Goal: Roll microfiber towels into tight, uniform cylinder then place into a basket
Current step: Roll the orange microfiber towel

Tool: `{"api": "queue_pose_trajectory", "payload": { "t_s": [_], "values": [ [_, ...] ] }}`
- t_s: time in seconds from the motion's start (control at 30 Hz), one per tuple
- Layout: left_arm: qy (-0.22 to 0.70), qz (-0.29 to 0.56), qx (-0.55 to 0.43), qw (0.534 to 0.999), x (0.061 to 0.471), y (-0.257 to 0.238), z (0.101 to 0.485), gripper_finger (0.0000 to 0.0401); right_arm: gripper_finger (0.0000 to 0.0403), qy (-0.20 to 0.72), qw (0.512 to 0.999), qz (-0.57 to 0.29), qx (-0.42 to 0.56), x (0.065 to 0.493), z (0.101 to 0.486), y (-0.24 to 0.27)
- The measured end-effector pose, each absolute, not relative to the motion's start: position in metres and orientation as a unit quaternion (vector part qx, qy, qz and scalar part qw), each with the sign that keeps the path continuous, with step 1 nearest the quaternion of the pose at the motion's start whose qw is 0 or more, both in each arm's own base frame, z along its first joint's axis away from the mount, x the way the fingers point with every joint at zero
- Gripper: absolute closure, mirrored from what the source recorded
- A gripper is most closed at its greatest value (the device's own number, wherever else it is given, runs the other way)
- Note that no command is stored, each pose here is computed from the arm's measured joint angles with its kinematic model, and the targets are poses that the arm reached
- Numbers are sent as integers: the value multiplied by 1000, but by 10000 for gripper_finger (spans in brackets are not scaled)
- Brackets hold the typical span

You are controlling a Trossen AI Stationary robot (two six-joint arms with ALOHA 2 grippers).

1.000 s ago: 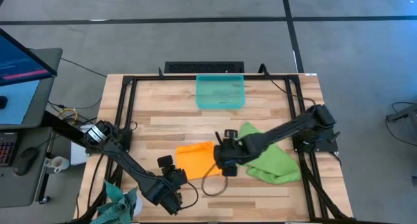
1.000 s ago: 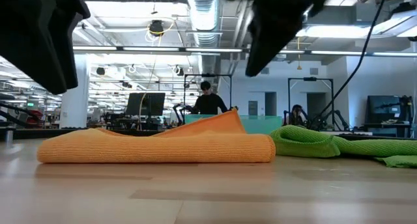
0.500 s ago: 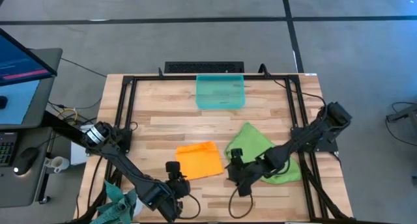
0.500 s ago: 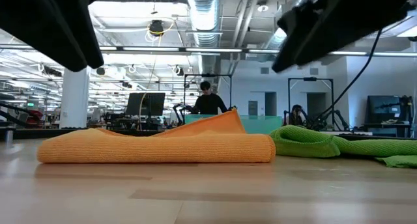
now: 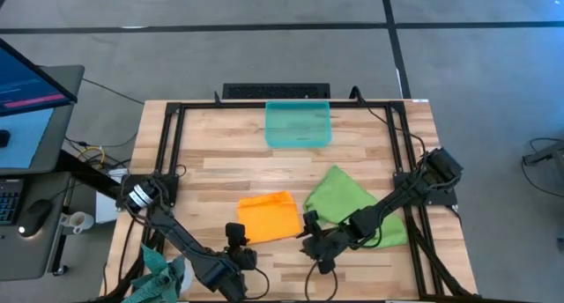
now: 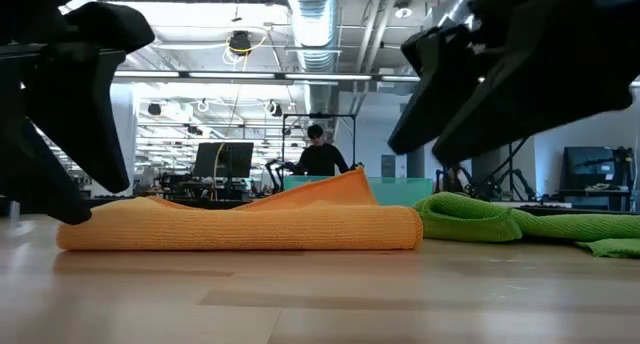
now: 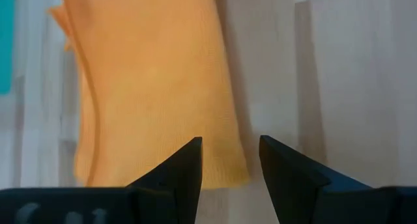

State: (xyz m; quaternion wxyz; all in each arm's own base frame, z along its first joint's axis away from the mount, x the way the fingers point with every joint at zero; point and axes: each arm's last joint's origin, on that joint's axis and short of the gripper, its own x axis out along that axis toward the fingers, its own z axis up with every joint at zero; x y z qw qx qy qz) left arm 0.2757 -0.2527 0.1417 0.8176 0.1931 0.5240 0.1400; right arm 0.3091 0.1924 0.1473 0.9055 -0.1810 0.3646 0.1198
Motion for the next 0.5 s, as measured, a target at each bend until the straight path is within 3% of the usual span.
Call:
{"api": "queue_pose_trajectory", "payload": {
  "t_s": [0.5],
  "values": [
    [535, 156, 204, 805, 270, -250, 143, 256, 188, 411, 892, 70, -172, 332, 114, 159]
  ]
}}
